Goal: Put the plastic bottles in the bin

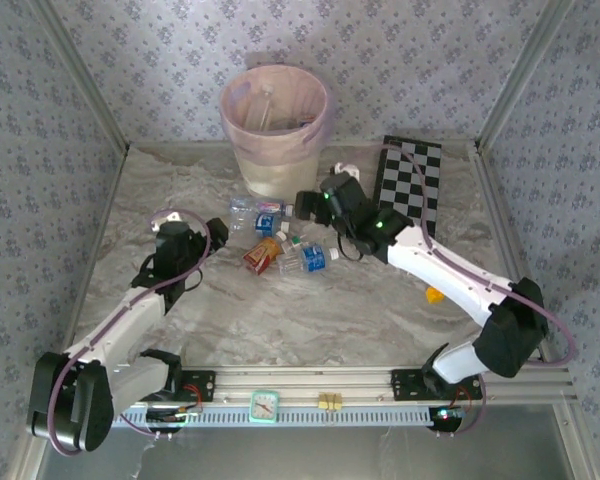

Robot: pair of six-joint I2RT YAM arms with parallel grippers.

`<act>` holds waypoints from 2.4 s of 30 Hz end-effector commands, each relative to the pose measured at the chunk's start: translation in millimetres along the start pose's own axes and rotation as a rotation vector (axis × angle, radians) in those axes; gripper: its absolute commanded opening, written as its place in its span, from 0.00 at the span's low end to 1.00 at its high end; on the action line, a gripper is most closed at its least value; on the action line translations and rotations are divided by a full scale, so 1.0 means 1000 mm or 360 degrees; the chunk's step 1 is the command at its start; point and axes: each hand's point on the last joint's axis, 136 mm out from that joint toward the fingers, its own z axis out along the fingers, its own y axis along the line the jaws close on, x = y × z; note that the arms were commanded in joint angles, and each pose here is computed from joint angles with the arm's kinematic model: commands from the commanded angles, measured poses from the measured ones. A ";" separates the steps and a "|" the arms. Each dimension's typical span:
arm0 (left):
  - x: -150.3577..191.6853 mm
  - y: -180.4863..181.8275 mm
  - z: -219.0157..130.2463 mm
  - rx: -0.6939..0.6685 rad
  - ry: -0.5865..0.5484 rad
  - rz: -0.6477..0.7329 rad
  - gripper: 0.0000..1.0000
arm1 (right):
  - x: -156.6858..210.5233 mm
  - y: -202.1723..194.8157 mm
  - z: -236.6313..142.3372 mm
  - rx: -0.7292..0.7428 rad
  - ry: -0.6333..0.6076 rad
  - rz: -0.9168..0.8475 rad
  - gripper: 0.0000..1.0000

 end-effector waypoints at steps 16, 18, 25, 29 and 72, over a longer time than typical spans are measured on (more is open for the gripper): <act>-0.003 -0.024 0.005 0.0093 0.0040 0.0047 1.00 | 0.115 -0.025 0.052 0.0094 0.0318 0.1033 1.00; -0.002 -0.022 0.006 0.0082 0.0046 0.0055 1.00 | 0.113 -0.019 0.059 0.0077 0.0326 0.1049 1.00; 0.001 -0.015 0.006 0.0042 0.0049 0.0079 1.00 | 0.133 -0.017 0.088 0.0105 0.0423 0.1176 1.00; 0.001 -0.013 0.006 0.0026 0.0045 0.0091 1.00 | 0.139 -0.022 0.099 0.0134 0.0418 0.1242 1.00; -0.011 -0.007 -0.004 -0.0028 -0.0032 0.0058 1.00 | -0.017 -0.003 0.001 -0.0140 -0.0357 0.0289 0.49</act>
